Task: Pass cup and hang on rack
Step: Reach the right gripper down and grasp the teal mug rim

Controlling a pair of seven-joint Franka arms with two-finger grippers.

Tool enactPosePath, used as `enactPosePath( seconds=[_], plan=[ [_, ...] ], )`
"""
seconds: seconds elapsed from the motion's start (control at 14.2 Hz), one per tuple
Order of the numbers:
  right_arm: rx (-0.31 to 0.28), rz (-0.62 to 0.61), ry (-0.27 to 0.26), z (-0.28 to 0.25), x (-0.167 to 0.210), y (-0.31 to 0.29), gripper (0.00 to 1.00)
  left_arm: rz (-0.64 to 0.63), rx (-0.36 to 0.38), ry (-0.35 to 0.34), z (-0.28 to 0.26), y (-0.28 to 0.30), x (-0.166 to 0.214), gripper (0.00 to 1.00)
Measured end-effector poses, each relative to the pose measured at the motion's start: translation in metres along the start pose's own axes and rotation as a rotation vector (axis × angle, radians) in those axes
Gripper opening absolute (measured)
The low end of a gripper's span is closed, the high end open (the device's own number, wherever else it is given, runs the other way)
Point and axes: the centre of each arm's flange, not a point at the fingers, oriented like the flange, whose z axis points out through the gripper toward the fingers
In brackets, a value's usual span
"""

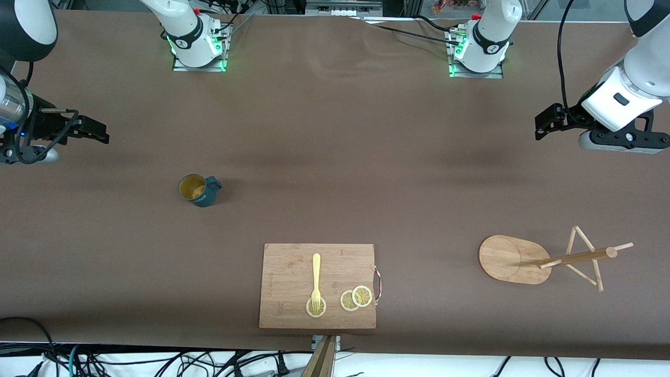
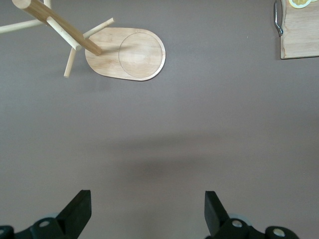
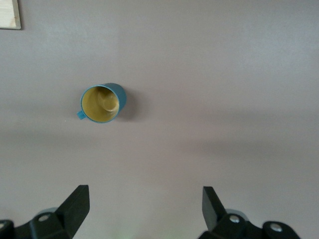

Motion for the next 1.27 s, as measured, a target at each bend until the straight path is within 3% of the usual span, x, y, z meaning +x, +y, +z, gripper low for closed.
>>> enactPosePath(
  seconds=[0.35, 0.7, 0.77, 1.06, 1.2, 1.27],
  plan=[
    [-0.004, -0.038, -0.045, 0.030, 0.014, -0.022, 1.00, 0.000, 0.000, 0.001, 0.000, 0.000, 0.000, 1.00],
    [-0.012, -0.066, 0.025, 0.104, 0.036, -0.037, 0.97, 0.000, 0.000, -0.001, 0.000, 0.000, 0.001, 1.00],
    [-0.013, -0.069, 0.054, 0.118, 0.037, -0.039, 0.90, 0.000, 0.000, -0.001, 0.000, 0.000, 0.001, 1.00],
    [-0.018, -0.119, 0.181, 0.192, 0.044, -0.067, 0.88, 0.000, 0.000, -0.001, 0.001, 0.000, 0.001, 1.00],
    [-0.019, -0.139, 0.191, 0.228, 0.048, -0.078, 0.86, 0.000, 0.000, -0.001, 0.000, 0.000, 0.001, 1.00],
    [-0.020, -0.147, 0.183, 0.241, 0.049, -0.082, 0.78, 0.001, 0.000, -0.001, 0.000, 0.000, 0.001, 1.00]
  ],
)
